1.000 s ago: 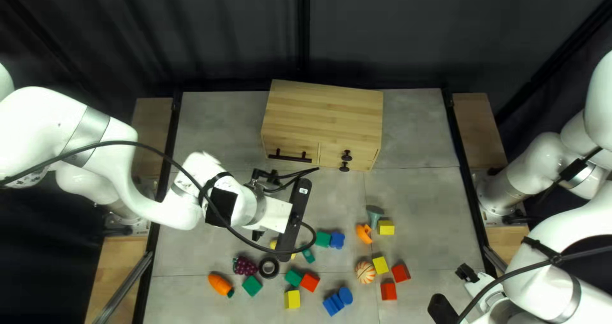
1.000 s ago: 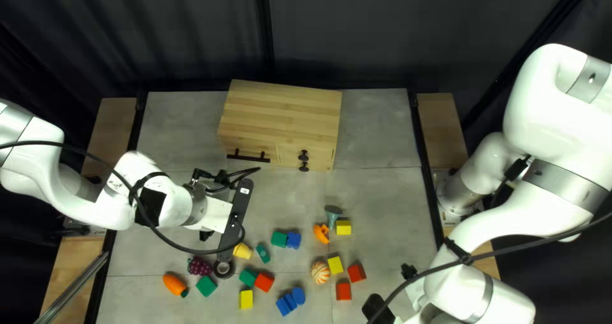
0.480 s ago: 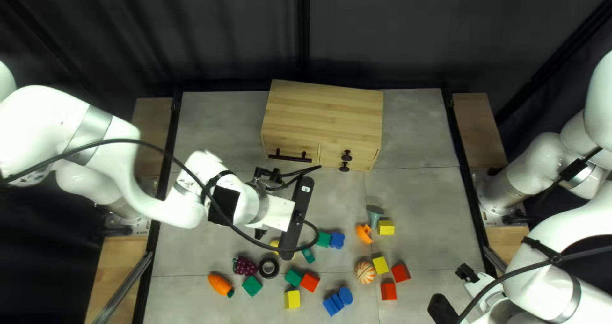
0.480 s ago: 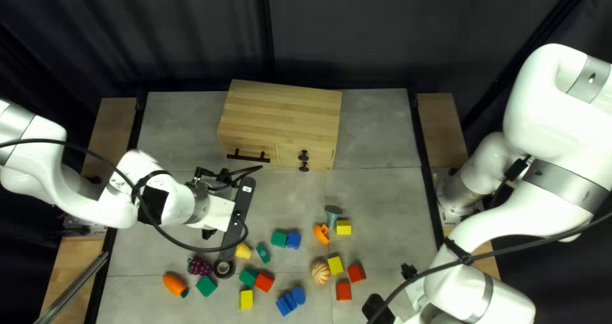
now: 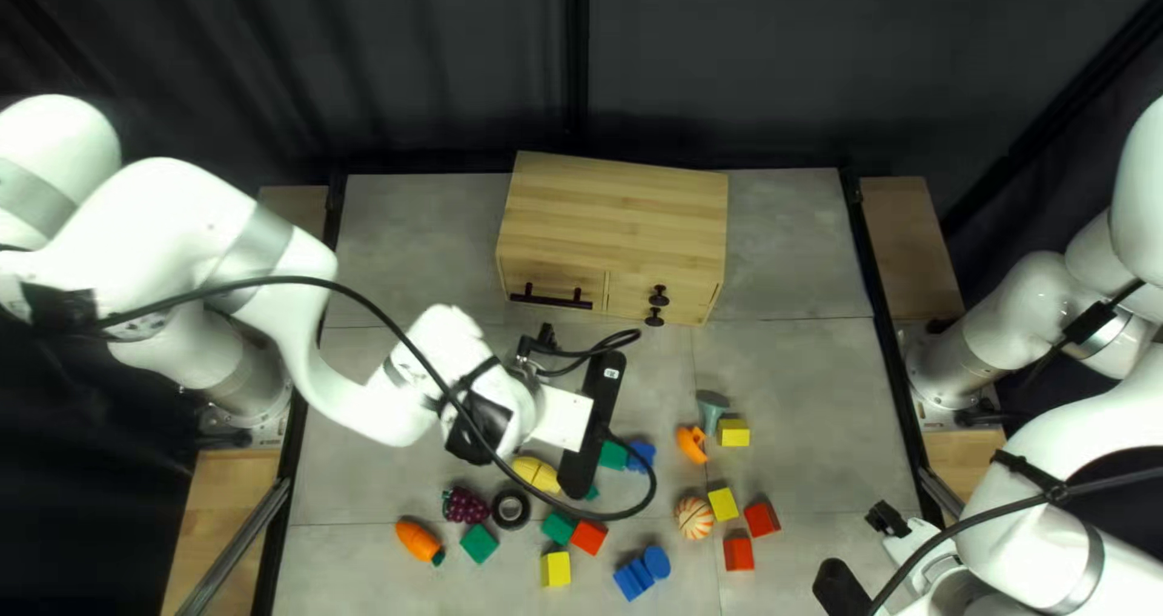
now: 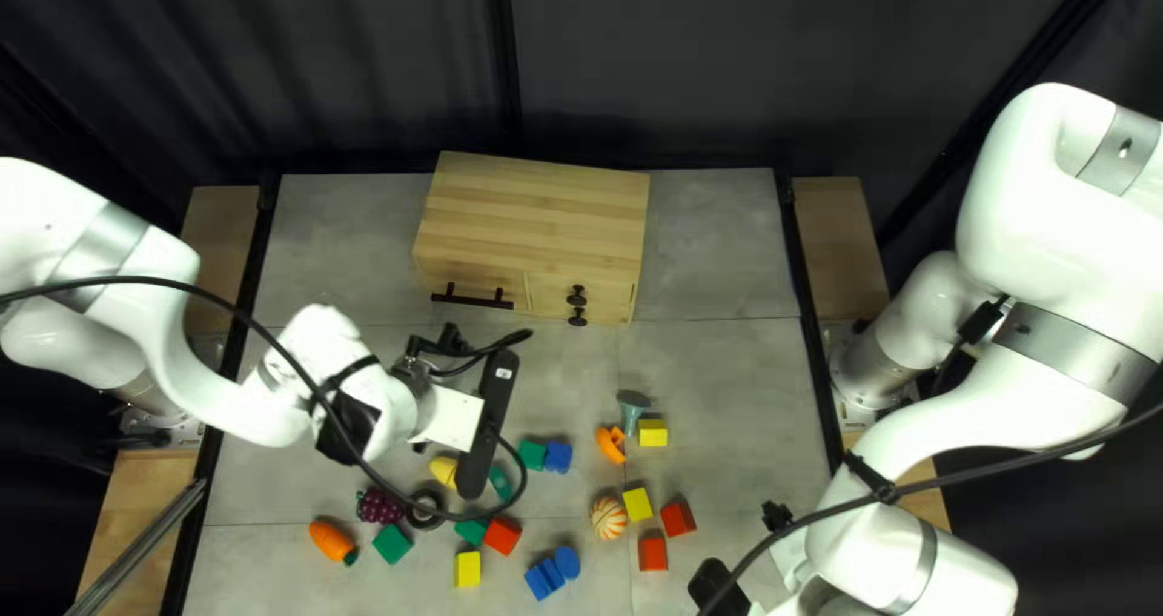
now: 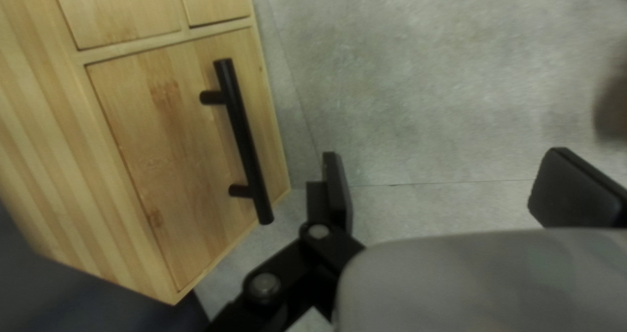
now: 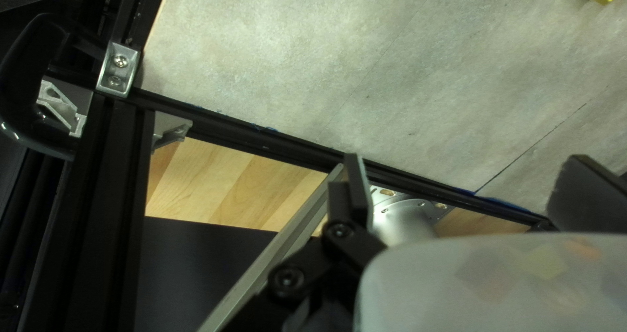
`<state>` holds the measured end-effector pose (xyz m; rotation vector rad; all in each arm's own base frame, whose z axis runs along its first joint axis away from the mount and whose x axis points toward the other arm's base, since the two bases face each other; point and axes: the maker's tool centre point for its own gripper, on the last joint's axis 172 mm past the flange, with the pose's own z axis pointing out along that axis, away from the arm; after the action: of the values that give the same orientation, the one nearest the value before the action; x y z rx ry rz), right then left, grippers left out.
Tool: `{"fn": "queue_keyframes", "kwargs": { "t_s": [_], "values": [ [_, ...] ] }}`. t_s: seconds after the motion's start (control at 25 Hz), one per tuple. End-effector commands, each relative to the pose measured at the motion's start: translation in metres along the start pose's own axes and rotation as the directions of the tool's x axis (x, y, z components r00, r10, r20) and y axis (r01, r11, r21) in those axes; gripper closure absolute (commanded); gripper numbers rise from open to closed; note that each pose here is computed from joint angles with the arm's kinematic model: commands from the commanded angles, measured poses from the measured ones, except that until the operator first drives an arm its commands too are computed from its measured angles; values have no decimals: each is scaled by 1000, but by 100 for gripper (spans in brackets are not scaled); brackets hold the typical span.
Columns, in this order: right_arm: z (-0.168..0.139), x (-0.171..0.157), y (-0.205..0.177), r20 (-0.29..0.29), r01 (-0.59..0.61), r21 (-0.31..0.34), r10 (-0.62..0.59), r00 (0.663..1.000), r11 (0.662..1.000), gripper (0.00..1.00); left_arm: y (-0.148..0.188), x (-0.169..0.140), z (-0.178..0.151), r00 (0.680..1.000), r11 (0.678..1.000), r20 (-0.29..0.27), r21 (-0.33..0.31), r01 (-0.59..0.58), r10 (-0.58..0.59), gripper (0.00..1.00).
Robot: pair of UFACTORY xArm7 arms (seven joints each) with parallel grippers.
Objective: Open drawers and place objects into drawer and close
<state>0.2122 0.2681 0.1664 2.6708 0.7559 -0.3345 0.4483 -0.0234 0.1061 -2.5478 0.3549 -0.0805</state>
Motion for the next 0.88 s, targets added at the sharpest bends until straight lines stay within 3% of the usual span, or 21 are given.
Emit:
{"fn": "queue_keyframes", "kwargs": {
  "t_s": [0.04,0.24,0.52,0.88],
  "values": [
    [0,0,0,0,0,0,0,1000,1000,0,-1,-2,8,1000,999,-10,40,17,-17,0],
    [0,0,0,0,0,0,0,1000,1000,0,-13,-4,15,998,999,-53,40,16,-13,0],
    [0,0,0,0,0,0,0,1000,1000,0,-28,-13,21,982,1000,-189,-7,20,-21,0],
    [0,0,0,0,0,0,0,1000,1000,0,-25,-3,47,982,999,-186,-33,32,-38,0]
  ]
}}
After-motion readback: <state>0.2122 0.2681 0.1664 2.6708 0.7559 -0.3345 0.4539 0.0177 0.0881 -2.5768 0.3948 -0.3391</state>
